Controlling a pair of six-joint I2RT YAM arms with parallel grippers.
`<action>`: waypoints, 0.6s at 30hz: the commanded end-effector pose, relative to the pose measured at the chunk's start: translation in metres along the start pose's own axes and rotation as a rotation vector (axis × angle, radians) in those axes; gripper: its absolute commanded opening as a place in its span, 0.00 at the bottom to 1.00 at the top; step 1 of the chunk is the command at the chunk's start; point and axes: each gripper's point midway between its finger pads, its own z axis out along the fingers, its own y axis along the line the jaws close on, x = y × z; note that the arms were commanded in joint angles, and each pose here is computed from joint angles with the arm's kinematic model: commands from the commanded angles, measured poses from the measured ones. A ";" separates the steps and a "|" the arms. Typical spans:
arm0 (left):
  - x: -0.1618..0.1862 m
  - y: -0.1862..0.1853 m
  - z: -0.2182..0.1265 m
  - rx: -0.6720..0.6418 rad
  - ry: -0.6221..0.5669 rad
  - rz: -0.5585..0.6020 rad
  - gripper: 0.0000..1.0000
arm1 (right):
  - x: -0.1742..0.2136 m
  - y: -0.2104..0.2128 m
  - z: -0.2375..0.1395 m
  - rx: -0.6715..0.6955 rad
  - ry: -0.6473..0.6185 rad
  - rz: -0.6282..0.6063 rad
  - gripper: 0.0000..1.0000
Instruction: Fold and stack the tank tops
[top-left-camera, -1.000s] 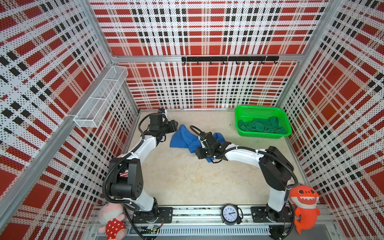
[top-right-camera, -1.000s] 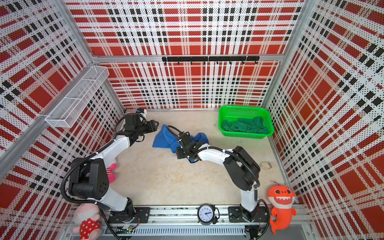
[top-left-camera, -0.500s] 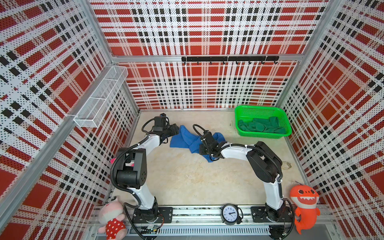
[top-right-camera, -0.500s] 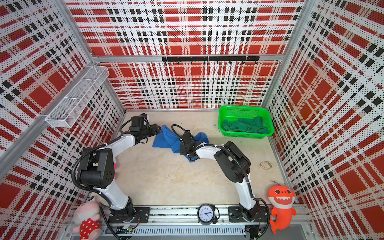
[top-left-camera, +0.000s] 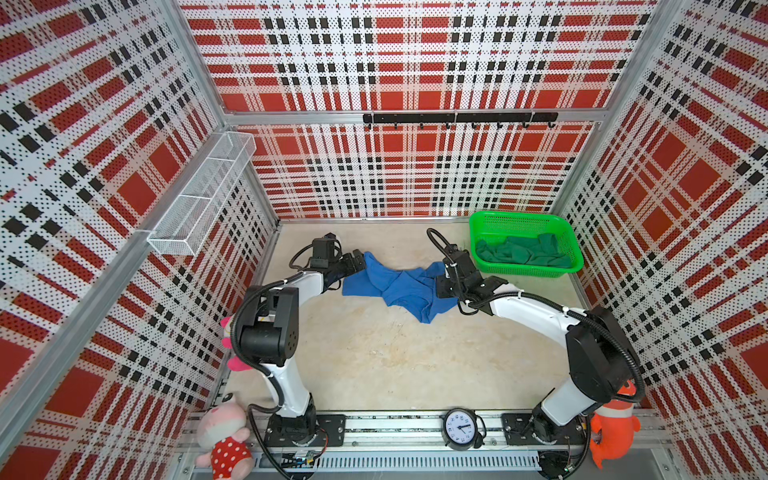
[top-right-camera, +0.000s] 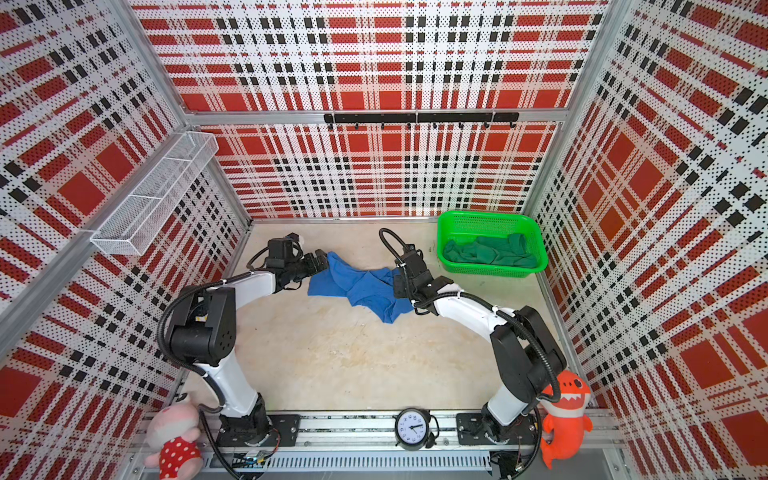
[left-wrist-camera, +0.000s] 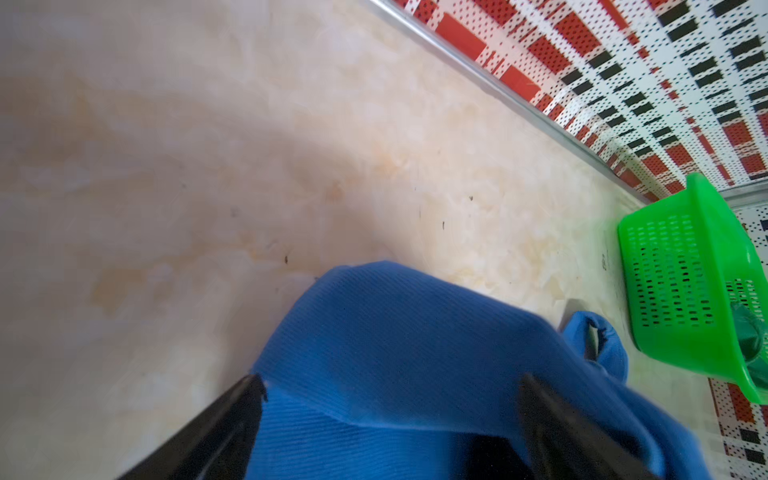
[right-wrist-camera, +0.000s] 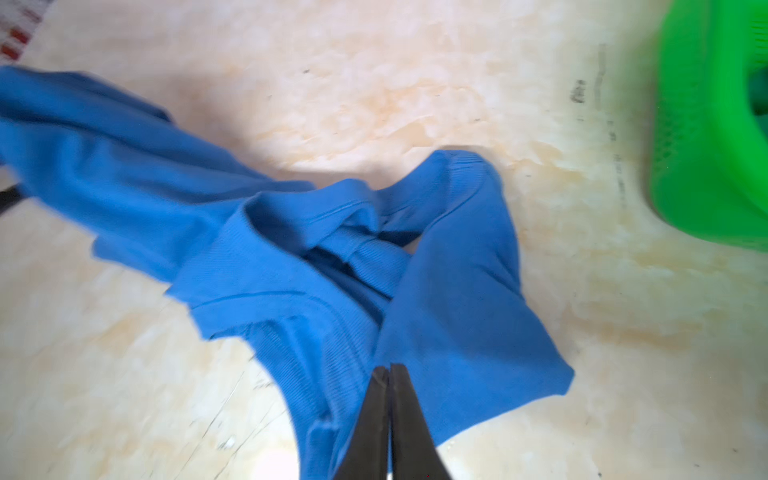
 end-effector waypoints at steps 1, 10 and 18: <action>-0.004 -0.008 0.008 0.071 -0.008 -0.033 0.98 | 0.017 0.016 -0.001 -0.096 0.056 -0.019 0.29; 0.031 -0.011 0.027 0.119 0.073 -0.142 0.26 | 0.012 0.014 -0.014 -0.104 0.014 0.029 0.46; 0.033 -0.051 0.004 0.159 0.022 -0.126 0.00 | 0.017 -0.022 -0.030 -0.065 0.037 0.079 0.46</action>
